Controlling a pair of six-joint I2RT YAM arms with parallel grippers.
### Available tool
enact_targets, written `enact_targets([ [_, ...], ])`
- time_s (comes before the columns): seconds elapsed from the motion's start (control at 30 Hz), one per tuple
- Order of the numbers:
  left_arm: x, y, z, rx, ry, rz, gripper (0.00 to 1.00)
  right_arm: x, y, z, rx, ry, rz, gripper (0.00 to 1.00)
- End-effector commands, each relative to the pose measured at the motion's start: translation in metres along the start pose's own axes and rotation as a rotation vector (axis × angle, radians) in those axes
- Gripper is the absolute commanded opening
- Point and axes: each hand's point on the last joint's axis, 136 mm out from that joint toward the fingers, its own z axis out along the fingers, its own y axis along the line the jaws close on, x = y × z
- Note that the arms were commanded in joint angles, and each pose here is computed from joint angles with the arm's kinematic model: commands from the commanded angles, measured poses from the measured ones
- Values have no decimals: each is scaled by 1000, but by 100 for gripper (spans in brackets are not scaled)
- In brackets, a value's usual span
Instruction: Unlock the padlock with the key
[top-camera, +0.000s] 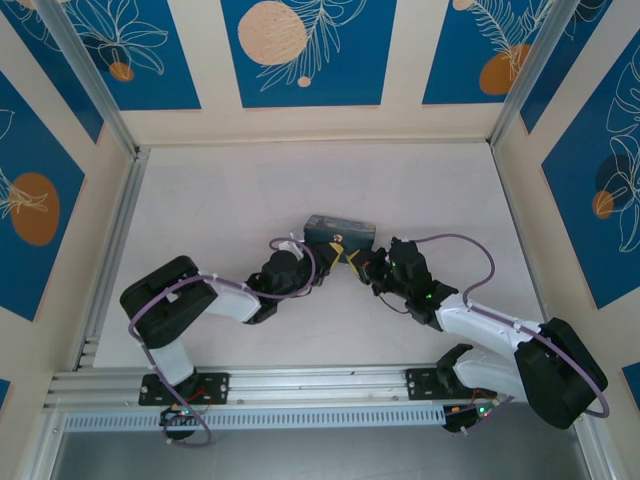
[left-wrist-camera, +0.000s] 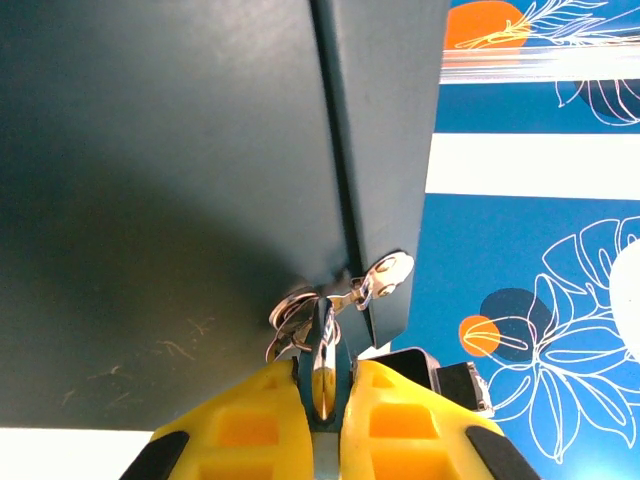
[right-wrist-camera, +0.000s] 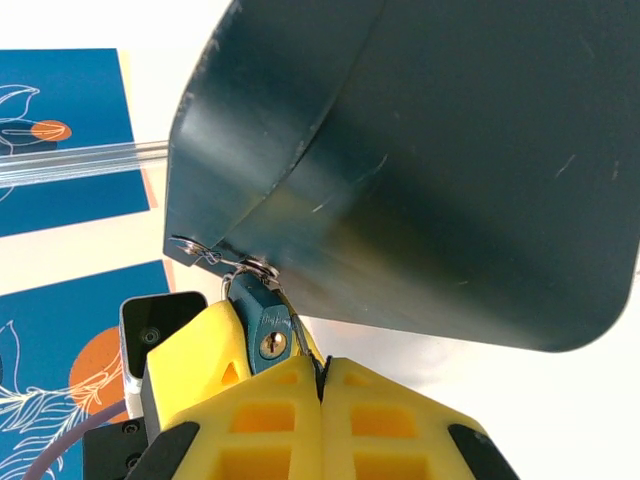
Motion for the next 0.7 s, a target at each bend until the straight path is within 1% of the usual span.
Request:
enact_targets([
  [0.0,5,-13,-1,59,13,-6,0,-7,26,-1,-57,-26,-27,0],
  [0.4,5,-7,0,45,11,-8,0,-7,27,-3,-49,-22,-35,0],
  [0.67,3,-5,1,41,2,-15,0,-6,-1,-11,32,-11,-32,0],
])
